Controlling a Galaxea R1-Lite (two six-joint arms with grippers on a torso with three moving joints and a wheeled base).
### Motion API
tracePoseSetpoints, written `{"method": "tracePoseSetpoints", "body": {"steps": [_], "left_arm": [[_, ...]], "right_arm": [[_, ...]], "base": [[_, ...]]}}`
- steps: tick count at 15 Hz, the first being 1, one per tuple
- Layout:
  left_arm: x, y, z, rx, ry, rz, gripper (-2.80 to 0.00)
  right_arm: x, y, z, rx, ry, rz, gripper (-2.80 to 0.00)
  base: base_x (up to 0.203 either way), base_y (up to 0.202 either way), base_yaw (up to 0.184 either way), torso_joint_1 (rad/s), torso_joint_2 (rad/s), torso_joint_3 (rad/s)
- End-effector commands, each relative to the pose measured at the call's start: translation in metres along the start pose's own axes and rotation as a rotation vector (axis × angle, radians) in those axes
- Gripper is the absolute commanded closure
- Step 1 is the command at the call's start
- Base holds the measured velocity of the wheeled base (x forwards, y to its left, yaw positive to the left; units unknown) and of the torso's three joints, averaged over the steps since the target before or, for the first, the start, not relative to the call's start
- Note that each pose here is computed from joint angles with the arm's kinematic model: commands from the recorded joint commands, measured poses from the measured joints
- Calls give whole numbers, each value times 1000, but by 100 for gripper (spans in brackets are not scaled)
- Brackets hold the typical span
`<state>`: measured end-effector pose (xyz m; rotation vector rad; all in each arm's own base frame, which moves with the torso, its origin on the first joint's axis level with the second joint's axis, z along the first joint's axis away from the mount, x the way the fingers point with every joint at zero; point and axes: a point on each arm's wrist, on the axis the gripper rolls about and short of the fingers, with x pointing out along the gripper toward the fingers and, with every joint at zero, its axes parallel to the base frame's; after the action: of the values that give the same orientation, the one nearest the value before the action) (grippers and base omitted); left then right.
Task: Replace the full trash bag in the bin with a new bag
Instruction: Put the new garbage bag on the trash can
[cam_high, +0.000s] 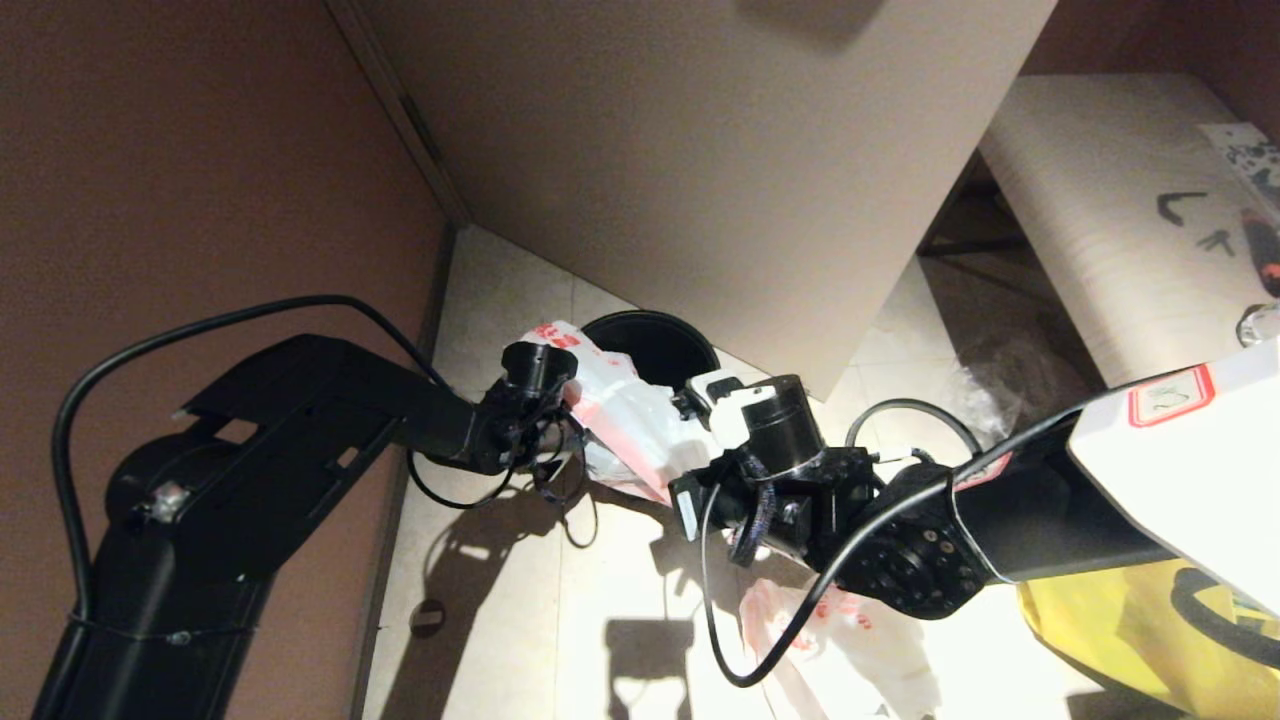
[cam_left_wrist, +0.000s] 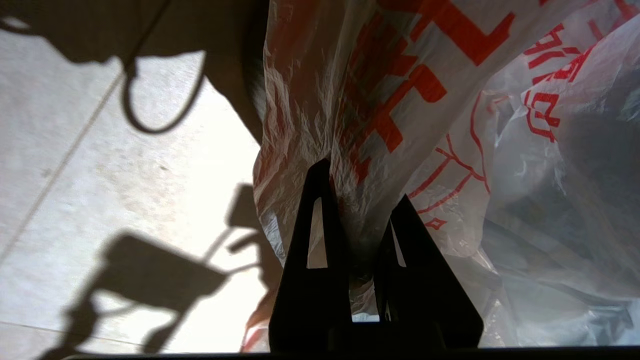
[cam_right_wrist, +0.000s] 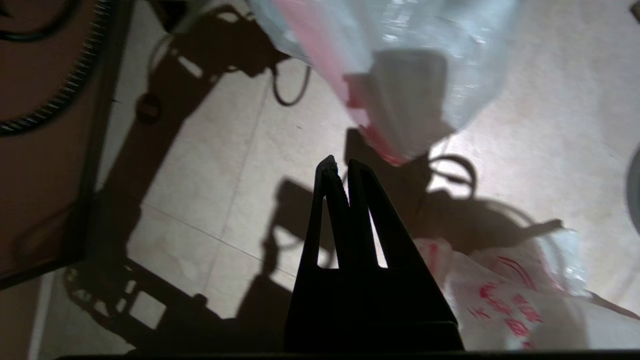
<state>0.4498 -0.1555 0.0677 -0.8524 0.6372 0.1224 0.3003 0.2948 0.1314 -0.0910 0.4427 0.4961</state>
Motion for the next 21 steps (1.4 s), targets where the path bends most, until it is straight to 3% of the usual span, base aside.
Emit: {"method": "tracePoseSetpoints", "body": {"steps": [1, 6, 10, 13, 15, 18, 21], "left_arm": [[-5, -5, 4, -13, 4, -26, 0], [-6, -1, 14, -78, 58, -59, 0], [-7, 2, 21, -88, 65, -61, 0], [-23, -1, 37, -125, 92, -117, 0], [-33, -7, 46, -156, 114, -166, 0], [-40, -16, 44, -151, 121, -187, 0], [-49, -23, 43, -148, 126, -205, 0]], "right_arm": [[11, 9, -4, 1, 5, 20, 0], [51, 16, -32, -10, 62, 23, 0], [61, 20, -37, -13, 71, 59, 0], [54, 5, -13, 8, 22, 98, 0], [59, -10, -21, 21, 51, 85, 0], [69, -20, -28, 28, 64, 80, 0], [90, -24, -31, 33, -20, 69, 0]], "base": [[0, 0, 0, 0, 0, 0], [0, 0, 0, 0, 0, 0], [0, 0, 0, 0, 0, 0], [0, 0, 0, 0, 0, 0], [0, 0, 0, 0, 0, 0], [0, 0, 0, 0, 0, 0], [0, 0, 0, 0, 0, 0]]}}
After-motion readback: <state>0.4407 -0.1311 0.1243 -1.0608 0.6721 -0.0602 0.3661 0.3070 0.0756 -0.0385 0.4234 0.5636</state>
